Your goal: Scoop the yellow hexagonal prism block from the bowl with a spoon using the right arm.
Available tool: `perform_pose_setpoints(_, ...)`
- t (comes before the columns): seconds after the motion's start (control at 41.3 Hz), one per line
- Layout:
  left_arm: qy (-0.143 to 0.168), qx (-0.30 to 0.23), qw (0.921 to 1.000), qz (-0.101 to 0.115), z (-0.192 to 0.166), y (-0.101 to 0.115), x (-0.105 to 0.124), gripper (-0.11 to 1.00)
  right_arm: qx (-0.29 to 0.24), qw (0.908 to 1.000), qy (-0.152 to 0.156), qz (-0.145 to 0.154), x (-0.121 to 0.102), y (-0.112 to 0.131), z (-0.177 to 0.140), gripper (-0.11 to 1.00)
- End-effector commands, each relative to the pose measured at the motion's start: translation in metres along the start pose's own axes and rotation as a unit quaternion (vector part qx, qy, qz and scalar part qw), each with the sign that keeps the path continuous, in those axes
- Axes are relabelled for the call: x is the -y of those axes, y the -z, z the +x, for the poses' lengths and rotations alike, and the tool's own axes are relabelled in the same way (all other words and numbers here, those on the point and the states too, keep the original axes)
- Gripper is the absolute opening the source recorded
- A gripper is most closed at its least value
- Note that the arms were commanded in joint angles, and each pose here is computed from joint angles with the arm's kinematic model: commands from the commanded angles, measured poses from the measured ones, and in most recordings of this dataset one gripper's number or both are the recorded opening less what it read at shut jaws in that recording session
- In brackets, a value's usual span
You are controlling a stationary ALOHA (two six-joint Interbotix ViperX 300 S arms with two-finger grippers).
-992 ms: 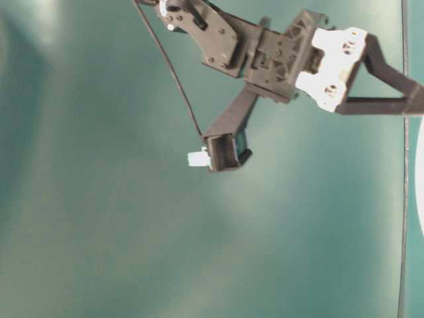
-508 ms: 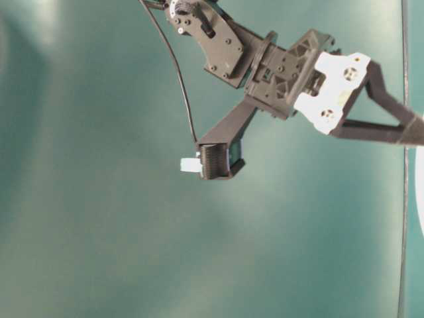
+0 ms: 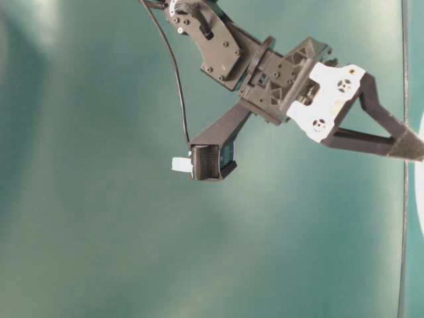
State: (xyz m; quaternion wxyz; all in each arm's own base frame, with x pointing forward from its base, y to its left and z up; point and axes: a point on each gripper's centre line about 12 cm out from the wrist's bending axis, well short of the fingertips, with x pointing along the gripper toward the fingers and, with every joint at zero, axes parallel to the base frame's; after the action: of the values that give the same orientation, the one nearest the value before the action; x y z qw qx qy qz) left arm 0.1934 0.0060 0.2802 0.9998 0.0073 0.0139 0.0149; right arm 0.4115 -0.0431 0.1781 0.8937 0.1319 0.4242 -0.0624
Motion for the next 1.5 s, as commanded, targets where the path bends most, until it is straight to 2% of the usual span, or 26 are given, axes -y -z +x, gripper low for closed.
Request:
perform_pose_setpoints(0.0,-0.001,0.01,0.9999,0.002,0.001,-0.007,-0.001,-0.01,0.021,0.9998,-0.003,-0.003,-0.003,-0.011,-0.008,0.23)
perform_pose_setpoints(0.508,-0.001,0.011,0.9999,0.002,0.001,-0.008,0.0,-0.01,0.042,0.9991,-0.003,-0.005,-0.003,-0.004,-0.012,0.23)
perform_pose_setpoints(0.919,-0.001,0.011,0.9999,0.002,0.001,-0.008,-0.001,-0.01,0.04,0.9992,-0.002,-0.005,-0.003,-0.001,-0.012,0.23)
perform_pose_setpoints(1.476,-0.001,0.012,0.9999,0.002,0.002,-0.008,0.0,-0.01,0.033,0.9995,0.0,0.0,-0.004,0.021,0.004,0.23)
